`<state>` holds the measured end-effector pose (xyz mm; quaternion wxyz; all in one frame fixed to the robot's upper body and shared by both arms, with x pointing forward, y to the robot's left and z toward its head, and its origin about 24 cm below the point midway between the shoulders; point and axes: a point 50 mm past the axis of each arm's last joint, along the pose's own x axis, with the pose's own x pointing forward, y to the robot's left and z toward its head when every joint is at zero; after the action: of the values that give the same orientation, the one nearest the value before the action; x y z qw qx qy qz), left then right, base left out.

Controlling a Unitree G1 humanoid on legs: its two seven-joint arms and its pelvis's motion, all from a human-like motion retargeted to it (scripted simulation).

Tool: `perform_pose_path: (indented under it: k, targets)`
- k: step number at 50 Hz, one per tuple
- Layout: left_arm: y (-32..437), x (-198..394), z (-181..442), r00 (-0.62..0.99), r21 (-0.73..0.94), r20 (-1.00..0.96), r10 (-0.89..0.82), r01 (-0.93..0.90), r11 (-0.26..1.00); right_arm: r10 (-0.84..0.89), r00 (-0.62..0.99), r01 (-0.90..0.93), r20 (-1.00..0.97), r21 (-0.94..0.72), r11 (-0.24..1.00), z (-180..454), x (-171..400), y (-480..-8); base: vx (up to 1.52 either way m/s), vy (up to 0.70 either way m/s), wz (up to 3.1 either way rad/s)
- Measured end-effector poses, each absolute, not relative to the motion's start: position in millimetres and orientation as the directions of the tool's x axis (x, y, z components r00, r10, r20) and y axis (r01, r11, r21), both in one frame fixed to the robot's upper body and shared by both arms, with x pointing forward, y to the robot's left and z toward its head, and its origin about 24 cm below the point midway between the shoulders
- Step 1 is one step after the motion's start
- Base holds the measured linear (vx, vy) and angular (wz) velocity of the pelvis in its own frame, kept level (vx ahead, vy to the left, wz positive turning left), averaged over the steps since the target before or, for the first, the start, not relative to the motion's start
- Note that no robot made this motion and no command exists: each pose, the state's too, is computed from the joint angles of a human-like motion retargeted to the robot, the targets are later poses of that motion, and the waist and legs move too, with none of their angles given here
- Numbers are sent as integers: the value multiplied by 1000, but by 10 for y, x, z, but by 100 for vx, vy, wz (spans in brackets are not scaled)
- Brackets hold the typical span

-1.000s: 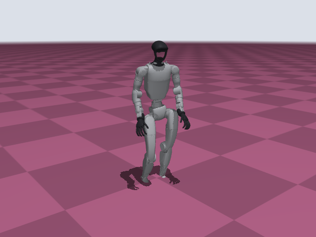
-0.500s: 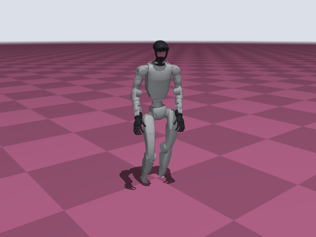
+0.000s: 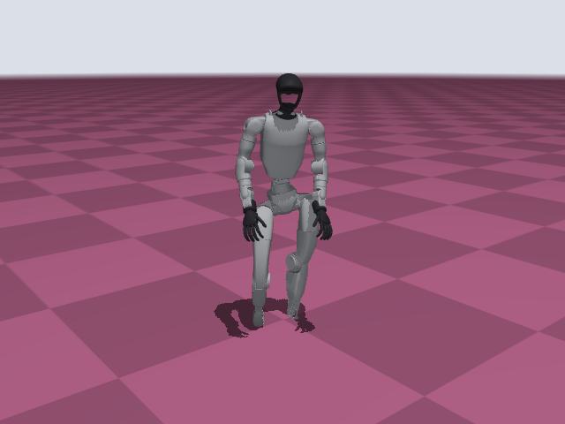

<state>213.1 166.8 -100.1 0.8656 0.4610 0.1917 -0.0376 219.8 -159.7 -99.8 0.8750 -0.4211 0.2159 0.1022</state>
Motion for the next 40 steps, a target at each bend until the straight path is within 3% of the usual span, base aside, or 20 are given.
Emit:
perform_pose_path:
  k: [15,40]
  targets:
    - [1692,1833,-1202,861,736,-482,159,300,607,-139,842,-319,-521,-688,652,-1124,1975,-1904,-8,-6,-25]
    - [1735,2259,-947,885,662,-437,162,195,724,-234,780,-329,-580,-698,636,-1157,1868,-2271,0,3,-33]
